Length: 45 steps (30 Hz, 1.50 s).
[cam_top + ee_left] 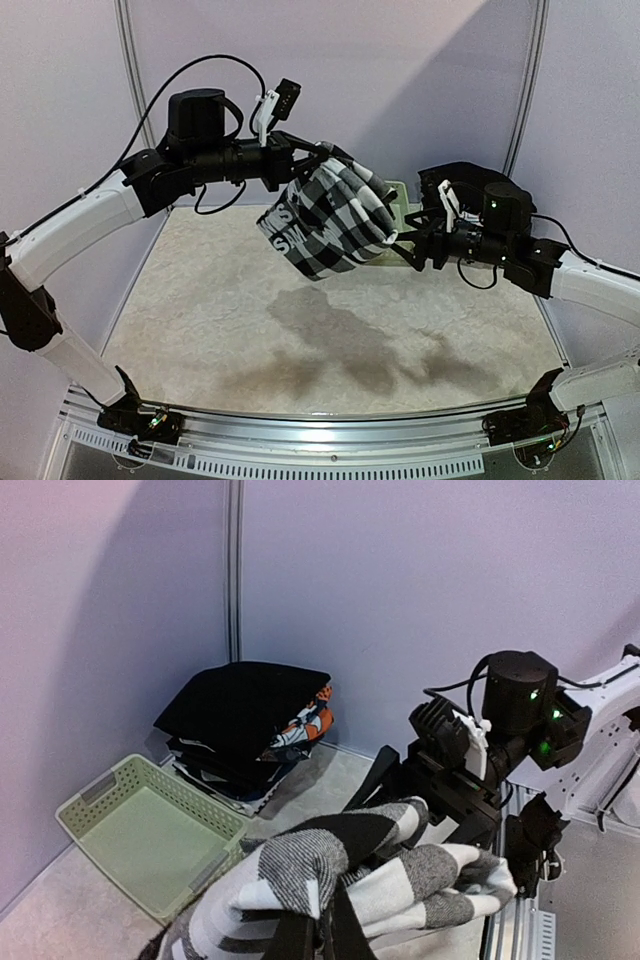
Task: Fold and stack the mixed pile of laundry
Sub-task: Pass from the left arm to the right
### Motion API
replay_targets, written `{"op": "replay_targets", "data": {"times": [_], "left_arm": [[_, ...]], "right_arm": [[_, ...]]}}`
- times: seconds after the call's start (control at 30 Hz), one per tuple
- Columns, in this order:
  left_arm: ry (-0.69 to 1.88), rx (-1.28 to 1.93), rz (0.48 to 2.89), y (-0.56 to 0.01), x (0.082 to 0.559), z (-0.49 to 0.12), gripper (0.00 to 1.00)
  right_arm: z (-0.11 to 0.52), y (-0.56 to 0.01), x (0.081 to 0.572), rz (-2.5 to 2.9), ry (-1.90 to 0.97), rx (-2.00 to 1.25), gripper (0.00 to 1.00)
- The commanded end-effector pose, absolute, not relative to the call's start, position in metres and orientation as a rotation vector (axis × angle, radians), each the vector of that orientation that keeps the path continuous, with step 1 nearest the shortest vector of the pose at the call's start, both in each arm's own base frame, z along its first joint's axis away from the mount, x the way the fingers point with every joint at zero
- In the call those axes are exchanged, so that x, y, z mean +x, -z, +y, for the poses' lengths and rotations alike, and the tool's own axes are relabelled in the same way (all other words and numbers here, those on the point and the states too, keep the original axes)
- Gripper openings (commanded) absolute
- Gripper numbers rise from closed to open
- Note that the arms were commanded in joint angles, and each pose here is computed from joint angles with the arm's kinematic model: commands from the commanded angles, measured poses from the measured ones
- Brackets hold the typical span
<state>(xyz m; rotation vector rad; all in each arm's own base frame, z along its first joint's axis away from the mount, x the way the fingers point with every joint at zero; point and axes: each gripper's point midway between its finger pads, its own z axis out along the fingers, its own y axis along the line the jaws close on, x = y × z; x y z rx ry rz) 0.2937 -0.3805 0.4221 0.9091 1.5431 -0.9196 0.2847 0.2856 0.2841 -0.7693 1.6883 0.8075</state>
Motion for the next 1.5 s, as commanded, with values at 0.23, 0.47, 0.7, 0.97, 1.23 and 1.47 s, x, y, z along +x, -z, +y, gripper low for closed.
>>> {"op": "replay_targets", "data": {"times": [0.23,0.47,0.7,0.97,1.23,1.47], "left_arm": [[1.009,0.909,1.438,-0.451,0.27,-0.376,0.0],[0.952,0.881,1.472,-0.442,0.278,-0.37,0.0],[0.9,0.796,1.537,-0.419,0.288,-0.349,0.0],[0.838,0.649,1.601,-0.392,0.299,-0.305,0.0],[0.549,0.408,1.816,-0.347,0.32,-0.243,0.92],[0.555,0.439,1.841,-0.32,0.282,-0.221,0.94]], "right_arm": [[0.319,-0.29,0.321,1.605,-0.783,-0.81,0.68],[0.322,-0.296,0.312,1.569,-0.814,-0.815,0.09],[0.323,-0.347,0.258,1.407,-0.93,-0.883,0.0],[0.321,-0.414,0.232,1.304,-0.913,-0.872,0.0],[0.353,-0.49,0.216,1.219,-0.861,-0.944,0.0],[0.377,-0.551,0.235,1.207,-0.797,-0.872,0.0]]}}
